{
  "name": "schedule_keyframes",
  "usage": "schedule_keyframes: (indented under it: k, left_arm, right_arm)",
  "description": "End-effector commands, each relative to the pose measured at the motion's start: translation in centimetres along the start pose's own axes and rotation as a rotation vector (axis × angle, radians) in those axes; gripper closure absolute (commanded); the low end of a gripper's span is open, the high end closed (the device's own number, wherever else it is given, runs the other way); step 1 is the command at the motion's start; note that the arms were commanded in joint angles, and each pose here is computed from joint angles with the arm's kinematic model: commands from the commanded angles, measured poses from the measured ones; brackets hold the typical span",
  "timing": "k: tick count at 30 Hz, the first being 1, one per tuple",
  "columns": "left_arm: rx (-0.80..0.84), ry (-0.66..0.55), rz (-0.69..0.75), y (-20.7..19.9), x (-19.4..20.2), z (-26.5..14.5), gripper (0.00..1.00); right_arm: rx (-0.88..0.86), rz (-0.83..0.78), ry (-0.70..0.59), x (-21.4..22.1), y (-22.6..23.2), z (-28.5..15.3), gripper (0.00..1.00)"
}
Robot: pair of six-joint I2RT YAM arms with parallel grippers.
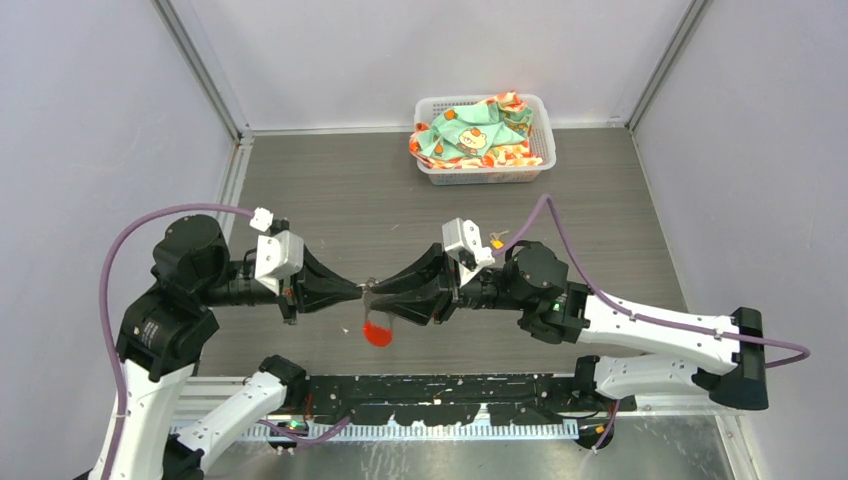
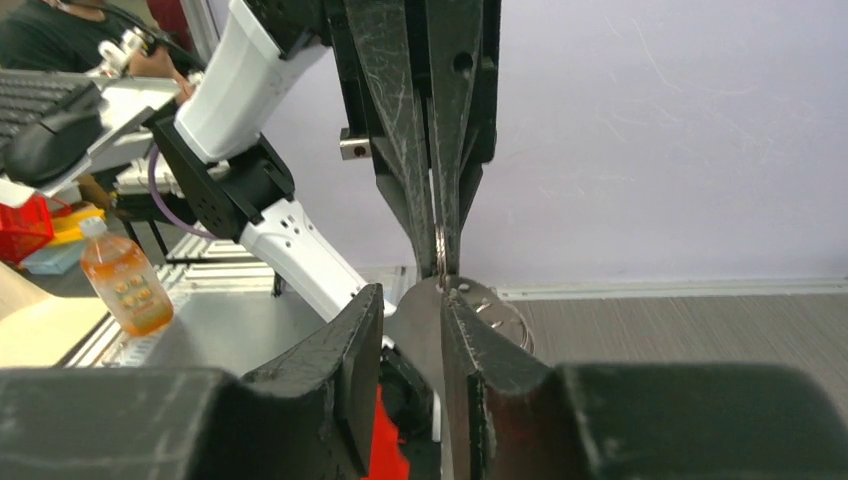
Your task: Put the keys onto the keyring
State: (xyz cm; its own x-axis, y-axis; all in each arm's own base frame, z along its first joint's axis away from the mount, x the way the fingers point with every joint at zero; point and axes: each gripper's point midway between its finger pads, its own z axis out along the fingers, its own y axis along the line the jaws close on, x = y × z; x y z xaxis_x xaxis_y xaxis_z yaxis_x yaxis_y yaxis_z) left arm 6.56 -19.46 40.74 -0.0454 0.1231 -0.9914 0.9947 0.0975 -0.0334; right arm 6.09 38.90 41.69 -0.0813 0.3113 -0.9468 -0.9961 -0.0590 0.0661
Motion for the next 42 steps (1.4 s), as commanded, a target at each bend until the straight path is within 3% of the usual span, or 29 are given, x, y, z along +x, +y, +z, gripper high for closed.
schedule_keyframes:
  k: [1, 10, 15, 28, 42]
  left_arm:
    - [-0.04, 0.041, 0.283, 1.3, 0.0, -0.7, 0.99]
    - [0.013, 0.116, 0.746, 2.0, 2.4, -1.2, 0.99]
    - [0.019, 0.134, 0.867, 2.7, 2.8, -1.1, 1.0]
    - [0.018, 0.217, 0.9, 4.2, 4.5, -1.1, 1.0]
    - [0.031, 0.233, 0.885, 4.1, 4.8, -1.1, 1.0]
  right_arm:
    - [0.035, -0.114, 0.017, -3.1, 0.0, -1.2, 0.66]
    - [0.048, -0.316, 0.289, -1.8, -1.6, -2.0, 0.59]
    - [0.029, -0.379, 0.389, -0.2, -2.5, -1.4, 0.59]
    - [-0.001, -0.528, 0.518, 1.9, -3.3, 0.5, 0.62]
    - [0.035, -0.669, 0.564, 3.0, -4.0, 2.3, 0.7]
